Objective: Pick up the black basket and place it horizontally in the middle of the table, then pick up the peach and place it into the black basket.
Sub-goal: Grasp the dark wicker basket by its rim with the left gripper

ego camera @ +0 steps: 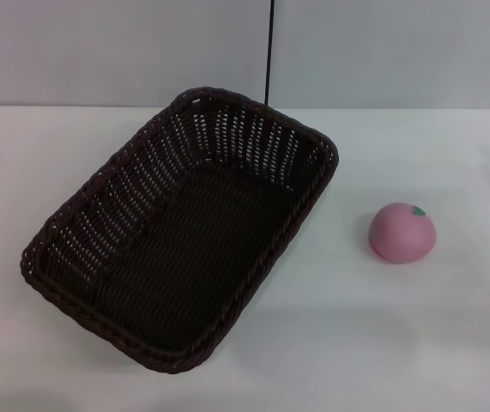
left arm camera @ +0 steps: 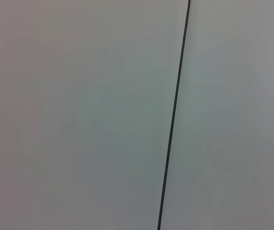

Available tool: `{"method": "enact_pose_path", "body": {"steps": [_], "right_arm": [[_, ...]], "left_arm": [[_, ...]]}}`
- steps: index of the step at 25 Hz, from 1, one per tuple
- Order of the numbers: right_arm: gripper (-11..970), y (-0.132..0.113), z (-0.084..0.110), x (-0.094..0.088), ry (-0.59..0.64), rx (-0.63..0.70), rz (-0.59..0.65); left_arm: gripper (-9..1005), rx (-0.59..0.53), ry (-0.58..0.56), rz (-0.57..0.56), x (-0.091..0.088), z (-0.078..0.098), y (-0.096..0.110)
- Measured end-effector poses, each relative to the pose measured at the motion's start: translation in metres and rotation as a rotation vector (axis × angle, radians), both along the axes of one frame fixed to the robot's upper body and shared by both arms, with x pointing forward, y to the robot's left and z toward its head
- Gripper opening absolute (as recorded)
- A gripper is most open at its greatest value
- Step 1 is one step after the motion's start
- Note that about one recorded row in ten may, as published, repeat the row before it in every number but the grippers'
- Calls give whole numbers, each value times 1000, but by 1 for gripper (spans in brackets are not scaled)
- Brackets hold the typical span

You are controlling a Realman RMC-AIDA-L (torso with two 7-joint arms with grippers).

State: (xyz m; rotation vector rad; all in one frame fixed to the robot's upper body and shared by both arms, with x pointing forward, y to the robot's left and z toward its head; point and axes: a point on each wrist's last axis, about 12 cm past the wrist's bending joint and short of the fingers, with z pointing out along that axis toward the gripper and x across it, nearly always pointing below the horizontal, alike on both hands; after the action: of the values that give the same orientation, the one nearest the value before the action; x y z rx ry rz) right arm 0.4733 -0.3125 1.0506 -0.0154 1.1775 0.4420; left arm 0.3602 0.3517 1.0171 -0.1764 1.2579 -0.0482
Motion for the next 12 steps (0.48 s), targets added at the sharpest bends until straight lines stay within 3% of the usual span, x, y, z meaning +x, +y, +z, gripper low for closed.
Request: {"method": "enact_pose_path", "body": {"steps": [12], "right_arm": [[722, 1, 0, 1, -1, 1, 2]], "left_arm": [[587, 20, -5, -16, 1, 2, 5]]}}
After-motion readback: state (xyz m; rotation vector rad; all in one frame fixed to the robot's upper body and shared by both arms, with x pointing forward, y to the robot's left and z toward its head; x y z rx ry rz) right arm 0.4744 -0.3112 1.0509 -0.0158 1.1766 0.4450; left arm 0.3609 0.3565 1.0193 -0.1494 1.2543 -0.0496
